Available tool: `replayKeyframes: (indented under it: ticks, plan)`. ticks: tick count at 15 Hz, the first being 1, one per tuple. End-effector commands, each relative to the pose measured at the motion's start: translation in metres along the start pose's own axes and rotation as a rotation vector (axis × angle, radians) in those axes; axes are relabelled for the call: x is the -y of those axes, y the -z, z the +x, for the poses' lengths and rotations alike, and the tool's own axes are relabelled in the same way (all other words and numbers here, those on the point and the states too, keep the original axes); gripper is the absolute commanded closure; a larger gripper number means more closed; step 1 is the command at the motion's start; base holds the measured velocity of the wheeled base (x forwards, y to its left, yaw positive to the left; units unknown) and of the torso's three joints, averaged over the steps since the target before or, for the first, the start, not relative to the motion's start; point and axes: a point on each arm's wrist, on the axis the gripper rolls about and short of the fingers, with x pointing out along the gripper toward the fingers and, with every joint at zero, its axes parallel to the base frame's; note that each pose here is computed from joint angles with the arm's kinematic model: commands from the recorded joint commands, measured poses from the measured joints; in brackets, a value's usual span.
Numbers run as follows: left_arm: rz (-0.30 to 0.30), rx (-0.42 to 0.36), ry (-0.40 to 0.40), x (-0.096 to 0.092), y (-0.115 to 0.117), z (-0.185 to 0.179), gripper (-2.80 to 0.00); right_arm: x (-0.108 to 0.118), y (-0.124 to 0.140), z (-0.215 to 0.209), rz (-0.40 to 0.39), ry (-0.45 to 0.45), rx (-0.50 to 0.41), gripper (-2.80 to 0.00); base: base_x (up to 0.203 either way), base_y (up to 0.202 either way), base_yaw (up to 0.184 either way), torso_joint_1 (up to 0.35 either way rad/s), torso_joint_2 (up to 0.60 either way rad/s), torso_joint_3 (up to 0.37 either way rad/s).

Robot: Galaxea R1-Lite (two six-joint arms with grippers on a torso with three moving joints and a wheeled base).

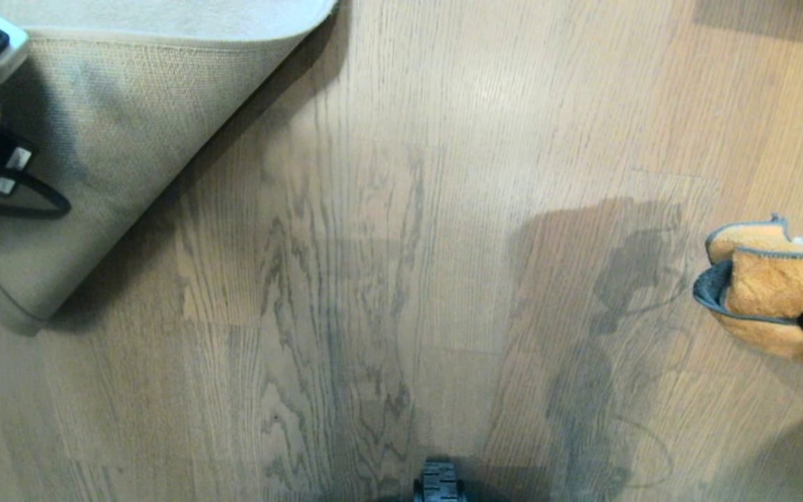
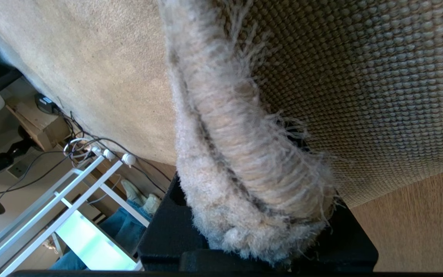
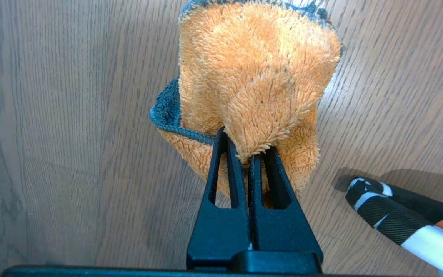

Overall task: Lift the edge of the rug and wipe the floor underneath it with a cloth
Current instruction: Pick up the rag

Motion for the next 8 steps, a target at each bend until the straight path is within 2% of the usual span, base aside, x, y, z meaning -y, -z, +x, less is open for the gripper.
replayKeyframes:
  ticks: [1, 4, 8]
  plan:
    - [0.004, -0.002, -0.003, 0.000, 0.000, 0.000, 0.00, -0.001, -0.006, -0.009, -0.010, 0.022, 0.046, 0.00, 0.000, 0.000, 0.000, 0.000, 0.00, 0.000]
    - [0.003, -0.003, -0.002, 0.000, 0.000, 0.000, 0.00, -0.002, -0.009, -0.026, -0.011, 0.093, 0.070, 0.00, 0.000, 0.000, 0.000, 0.000, 0.00, 0.000]
    - [0.003, -0.002, -0.002, 0.000, 0.000, 0.000, 0.00, -0.009, -0.003, -0.064, -0.025, 0.125, 0.072, 0.00, 0.000, 0.000, 0.000, 0.000, 0.00, 0.000]
